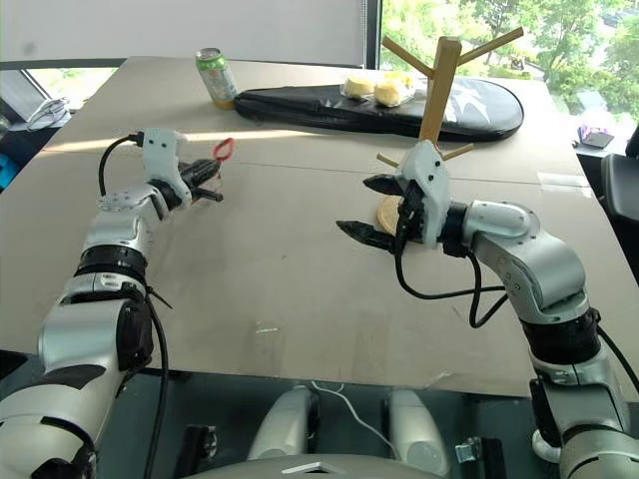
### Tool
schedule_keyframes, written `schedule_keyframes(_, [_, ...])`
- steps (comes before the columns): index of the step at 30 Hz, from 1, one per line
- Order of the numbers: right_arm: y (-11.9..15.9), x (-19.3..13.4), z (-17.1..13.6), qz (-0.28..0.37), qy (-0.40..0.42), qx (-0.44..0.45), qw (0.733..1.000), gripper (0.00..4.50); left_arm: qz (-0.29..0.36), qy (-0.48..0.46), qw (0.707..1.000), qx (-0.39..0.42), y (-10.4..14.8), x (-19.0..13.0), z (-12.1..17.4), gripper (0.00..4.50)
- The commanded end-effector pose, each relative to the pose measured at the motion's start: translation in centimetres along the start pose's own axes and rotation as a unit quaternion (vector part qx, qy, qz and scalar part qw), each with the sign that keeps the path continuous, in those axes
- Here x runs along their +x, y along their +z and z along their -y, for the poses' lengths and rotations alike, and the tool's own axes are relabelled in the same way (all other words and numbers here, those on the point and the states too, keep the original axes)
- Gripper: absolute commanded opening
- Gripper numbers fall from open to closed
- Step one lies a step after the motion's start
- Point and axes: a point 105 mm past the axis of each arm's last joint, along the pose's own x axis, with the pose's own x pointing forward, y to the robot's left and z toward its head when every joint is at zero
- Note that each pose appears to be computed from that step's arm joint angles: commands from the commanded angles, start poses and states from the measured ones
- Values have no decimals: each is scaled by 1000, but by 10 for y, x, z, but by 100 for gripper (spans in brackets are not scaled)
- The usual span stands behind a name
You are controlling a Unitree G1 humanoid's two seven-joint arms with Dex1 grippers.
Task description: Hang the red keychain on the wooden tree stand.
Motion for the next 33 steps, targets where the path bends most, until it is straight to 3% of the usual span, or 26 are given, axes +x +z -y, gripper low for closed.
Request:
schedule_keyframes(1, [11,-20,-8,29,-35,-23,999,450,59,-48,996,57,28,-21,21,7])
schedule_keyframes(5, [10,-31,-18,33,-58,-3,998,450,108,-121,982,101,46,-40,78,7])
schedule_keyframes(8, [11,-39,-22,34,-77,15,996,450,147,-188,959,150,58,-54,130,7])
schedule_keyframes(12, [7,-59,-19,30,-141,32,989,450,222,-243,923,199,83,-64,178,7])
schedule_keyframes(23, [17,-85,-15,47,-257,33,965,450,354,-318,829,294,120,-46,238,7])
schedule_keyframes(33, [34,-93,-19,76,-309,30,947,450,415,-357,770,328,129,-31,278,7])
